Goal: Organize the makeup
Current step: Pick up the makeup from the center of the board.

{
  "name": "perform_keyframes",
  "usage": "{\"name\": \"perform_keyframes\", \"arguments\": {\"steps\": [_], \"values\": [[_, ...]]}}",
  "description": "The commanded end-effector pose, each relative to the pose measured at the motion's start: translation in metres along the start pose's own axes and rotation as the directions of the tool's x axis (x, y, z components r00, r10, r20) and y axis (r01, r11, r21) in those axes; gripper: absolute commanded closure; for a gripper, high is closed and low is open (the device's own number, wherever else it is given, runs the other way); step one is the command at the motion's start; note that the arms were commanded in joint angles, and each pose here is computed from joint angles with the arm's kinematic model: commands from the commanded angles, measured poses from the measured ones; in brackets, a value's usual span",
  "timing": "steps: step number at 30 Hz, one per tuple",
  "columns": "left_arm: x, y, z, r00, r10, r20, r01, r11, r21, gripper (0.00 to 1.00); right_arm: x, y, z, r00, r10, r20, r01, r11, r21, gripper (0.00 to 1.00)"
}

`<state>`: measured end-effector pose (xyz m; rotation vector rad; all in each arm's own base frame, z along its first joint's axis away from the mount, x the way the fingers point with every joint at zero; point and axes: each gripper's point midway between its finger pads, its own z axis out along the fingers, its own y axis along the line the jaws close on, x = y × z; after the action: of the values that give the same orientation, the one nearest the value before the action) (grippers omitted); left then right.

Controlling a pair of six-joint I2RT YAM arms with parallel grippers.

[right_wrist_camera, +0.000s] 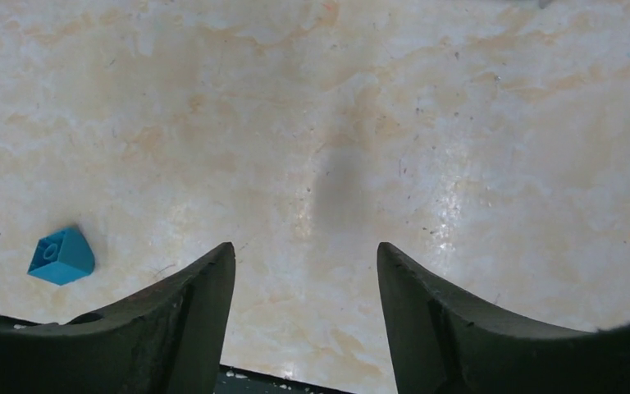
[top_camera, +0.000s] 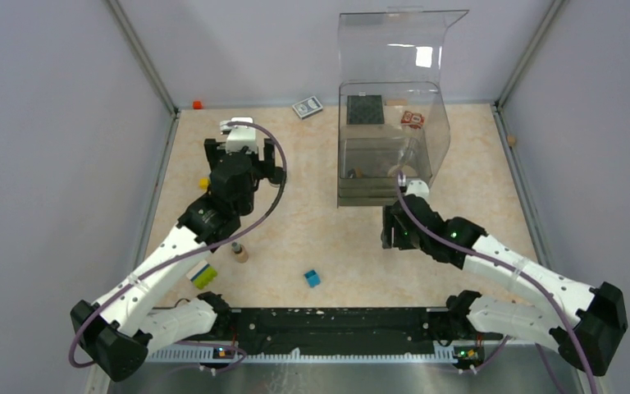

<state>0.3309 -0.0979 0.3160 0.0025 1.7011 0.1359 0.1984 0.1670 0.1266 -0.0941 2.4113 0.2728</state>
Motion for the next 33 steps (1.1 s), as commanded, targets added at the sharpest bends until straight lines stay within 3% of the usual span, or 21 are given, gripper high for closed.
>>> {"name": "perform_keyframes", "arguments": {"steps": [1,4,5,6,7,14,22,26,33], "values": [[-0.007,-0.007,0.002,0.997,-0.076,-0.011,0.077,0.997,0.020,0.01,-0.024,-0.007,-0.023,0.995,0.003,0.096,-0.005,1.000,0.021,0.34],[0.008,-0.020,0.007,0.995,-0.051,-0.084,0.056,0.997,0.054,0.01,-0.032,-0.014,-0.031,0.988,0.018,0.154,-0.024,0.999,0.031,0.31],[0.011,-0.023,0.008,0.994,-0.048,-0.103,0.054,0.997,0.061,0.01,-0.034,-0.016,-0.033,0.986,0.028,0.164,-0.035,0.999,0.039,0.23],[0.014,-0.026,0.008,0.992,-0.045,-0.119,0.053,0.996,0.069,0.01,-0.034,-0.020,-0.034,0.985,0.049,0.168,-0.059,0.997,0.058,0.08],[0.019,-0.028,0.009,0.990,-0.034,-0.136,0.045,0.996,0.073,0.01,-0.034,-0.025,-0.035,0.982,0.079,0.174,-0.095,0.992,0.083,0.06],[0.044,-0.029,0.016,0.963,-0.009,-0.268,0.022,0.999,0.046,0.01,-0.036,-0.022,-0.033,0.992,0.030,0.120,-0.045,0.991,0.122,0.05],[0.034,-0.065,0.011,0.928,-0.008,-0.372,0.089,0.976,0.199,0.01,-0.041,-0.018,-0.025,0.990,-0.028,0.140,0.012,0.994,0.113,0.02],[0.028,-0.057,0.009,0.942,-0.050,-0.331,0.110,0.980,0.166,0.01,-0.041,-0.008,-0.021,0.986,-0.017,0.165,0.010,0.999,0.044,0.02],[0.026,-0.049,0.001,0.941,-0.066,-0.331,0.122,0.981,0.151,0.01,-0.040,-0.015,-0.017,0.986,-0.067,0.154,0.053,0.994,0.096,0.02]]}}
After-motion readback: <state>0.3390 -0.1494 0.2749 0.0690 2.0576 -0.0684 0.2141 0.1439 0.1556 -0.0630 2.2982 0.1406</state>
